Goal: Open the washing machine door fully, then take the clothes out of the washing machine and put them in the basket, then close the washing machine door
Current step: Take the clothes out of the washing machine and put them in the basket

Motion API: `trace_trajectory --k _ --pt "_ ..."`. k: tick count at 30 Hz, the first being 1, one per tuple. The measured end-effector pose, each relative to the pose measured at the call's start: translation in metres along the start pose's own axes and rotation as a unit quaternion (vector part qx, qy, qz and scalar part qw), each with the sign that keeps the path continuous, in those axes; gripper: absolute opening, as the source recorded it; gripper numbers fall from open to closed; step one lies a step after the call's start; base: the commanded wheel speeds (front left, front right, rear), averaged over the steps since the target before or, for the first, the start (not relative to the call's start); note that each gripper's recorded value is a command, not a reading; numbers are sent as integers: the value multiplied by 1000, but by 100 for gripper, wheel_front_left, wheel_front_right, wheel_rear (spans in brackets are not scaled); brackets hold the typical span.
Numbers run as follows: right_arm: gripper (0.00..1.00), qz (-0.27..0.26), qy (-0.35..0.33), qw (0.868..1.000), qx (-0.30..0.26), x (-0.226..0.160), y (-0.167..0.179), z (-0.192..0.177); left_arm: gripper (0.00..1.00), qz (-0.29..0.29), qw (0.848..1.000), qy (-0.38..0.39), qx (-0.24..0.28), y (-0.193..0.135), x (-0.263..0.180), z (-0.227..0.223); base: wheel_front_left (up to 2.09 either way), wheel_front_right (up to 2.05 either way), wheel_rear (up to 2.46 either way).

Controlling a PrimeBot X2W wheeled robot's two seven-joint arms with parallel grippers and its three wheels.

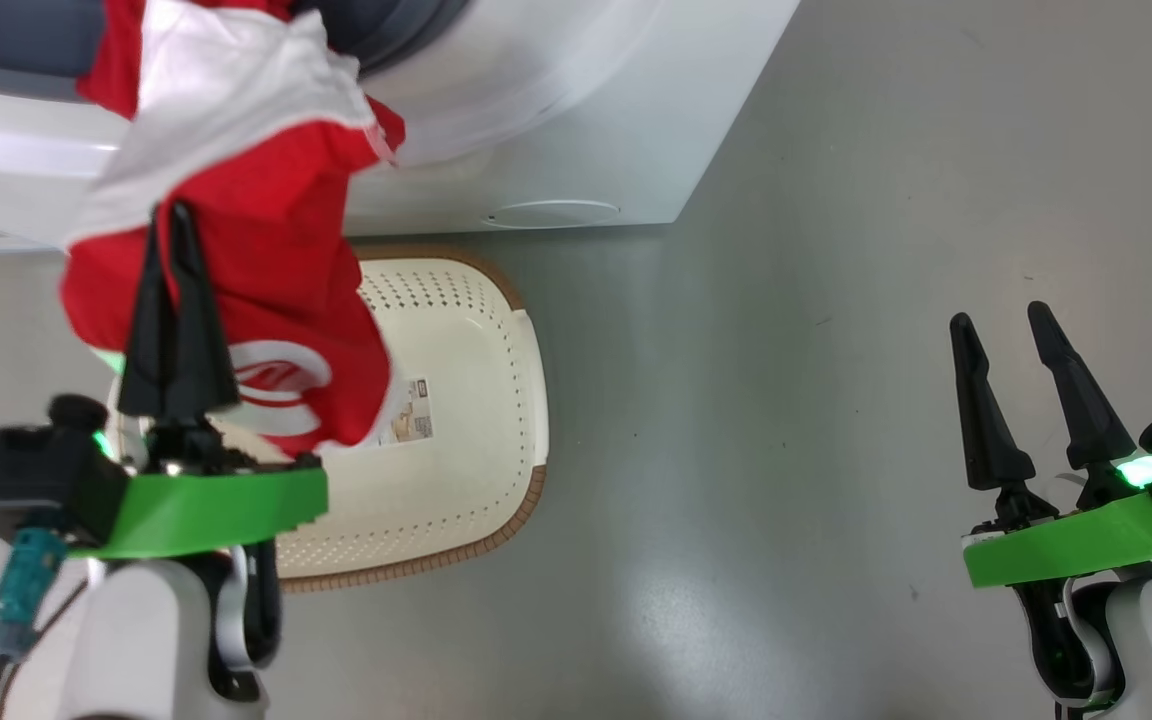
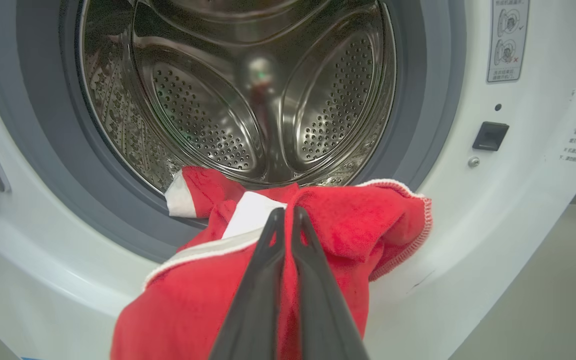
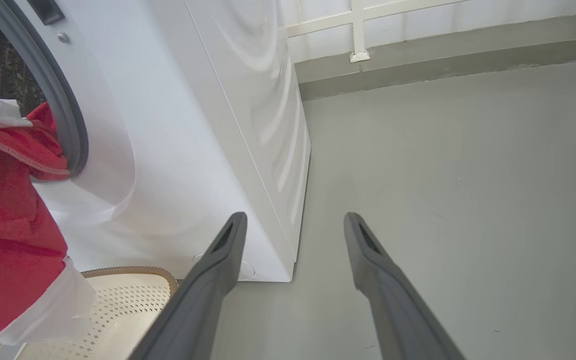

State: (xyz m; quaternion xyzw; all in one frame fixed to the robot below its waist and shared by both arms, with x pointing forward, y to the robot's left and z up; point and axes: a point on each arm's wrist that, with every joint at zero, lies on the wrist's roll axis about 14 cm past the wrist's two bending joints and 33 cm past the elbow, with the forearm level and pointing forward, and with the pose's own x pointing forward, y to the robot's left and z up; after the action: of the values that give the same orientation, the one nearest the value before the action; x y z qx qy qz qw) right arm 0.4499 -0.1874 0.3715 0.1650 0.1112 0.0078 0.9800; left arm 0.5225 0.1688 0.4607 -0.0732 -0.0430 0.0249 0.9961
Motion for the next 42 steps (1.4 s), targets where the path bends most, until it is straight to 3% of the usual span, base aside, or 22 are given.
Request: trace_trajectory --k 7,17,32,42 --pt "100 -6 7 1000 -1 0 -4 -6 0 13 996 89 -14 3 -20 -57 0 0 0" --pt "100 -13 10 1000 -3 5 -11 -9 0 18 979 205 -16 8 -43 -133 0 0 0" --pt "100 -34 29 999 -10 13 -30 -28 0 -4 935 353 -5 1 -57 -236 0 0 0" --pt "100 -47 35 998 -16 14 -41 -33 1 -7 915 403 -5 -5 -62 -270 0 0 0"
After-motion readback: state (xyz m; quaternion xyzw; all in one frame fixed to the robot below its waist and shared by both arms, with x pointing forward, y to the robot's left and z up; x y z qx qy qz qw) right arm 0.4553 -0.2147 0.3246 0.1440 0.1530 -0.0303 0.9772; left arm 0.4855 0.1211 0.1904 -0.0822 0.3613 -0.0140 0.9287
